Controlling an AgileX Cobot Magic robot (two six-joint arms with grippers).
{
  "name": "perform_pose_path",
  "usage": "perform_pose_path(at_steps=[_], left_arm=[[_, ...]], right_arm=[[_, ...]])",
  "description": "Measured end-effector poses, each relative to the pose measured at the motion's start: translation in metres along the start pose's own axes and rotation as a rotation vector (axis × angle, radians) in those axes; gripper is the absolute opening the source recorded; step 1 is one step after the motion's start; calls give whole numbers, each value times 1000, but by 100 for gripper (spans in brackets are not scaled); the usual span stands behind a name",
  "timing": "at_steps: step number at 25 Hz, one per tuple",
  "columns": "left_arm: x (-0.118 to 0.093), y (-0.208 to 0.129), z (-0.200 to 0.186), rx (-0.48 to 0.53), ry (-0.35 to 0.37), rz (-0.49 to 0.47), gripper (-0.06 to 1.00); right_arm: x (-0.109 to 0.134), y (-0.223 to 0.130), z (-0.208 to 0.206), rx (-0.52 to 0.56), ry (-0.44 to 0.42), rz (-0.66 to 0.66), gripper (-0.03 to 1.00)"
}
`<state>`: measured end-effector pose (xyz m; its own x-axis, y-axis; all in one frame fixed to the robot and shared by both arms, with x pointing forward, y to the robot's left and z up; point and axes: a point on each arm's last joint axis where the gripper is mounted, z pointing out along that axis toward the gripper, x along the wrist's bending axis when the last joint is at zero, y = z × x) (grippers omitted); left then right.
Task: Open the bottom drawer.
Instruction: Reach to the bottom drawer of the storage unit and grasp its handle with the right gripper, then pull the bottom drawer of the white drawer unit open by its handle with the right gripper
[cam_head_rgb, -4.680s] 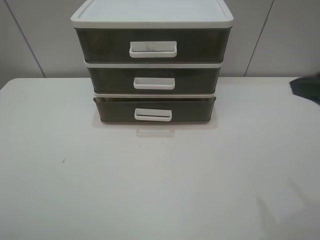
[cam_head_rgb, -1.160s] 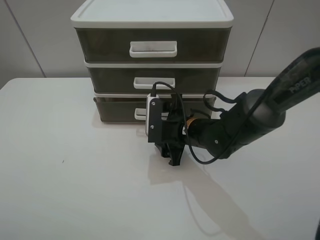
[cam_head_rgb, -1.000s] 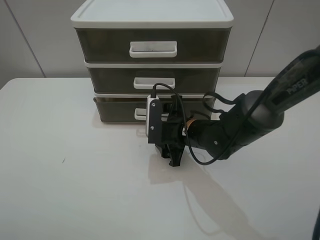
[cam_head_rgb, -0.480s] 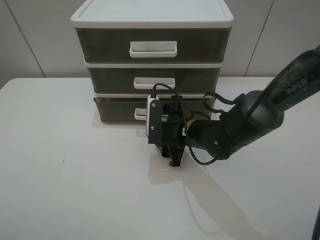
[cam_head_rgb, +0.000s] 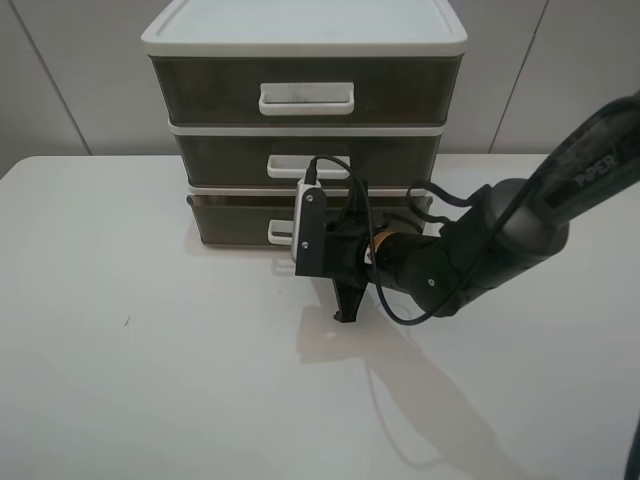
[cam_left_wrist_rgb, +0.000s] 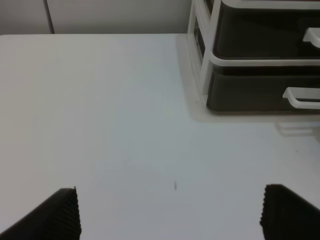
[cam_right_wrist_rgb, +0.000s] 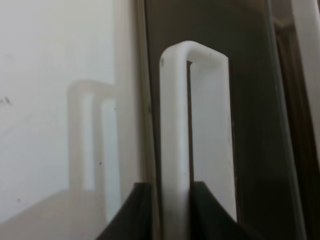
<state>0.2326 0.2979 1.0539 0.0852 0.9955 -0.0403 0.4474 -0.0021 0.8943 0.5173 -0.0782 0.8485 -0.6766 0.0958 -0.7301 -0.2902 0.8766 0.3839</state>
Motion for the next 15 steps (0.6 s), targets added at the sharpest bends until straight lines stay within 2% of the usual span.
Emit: perform_pose_path(at_steps=[3,15], left_arm=[[0,0,0,0,0,0,74],[0,0,0,0,0,0,74]], right_arm=[[-1,0,0,-3,-10,2,11],[-4,3,-5,7,22,3,11]])
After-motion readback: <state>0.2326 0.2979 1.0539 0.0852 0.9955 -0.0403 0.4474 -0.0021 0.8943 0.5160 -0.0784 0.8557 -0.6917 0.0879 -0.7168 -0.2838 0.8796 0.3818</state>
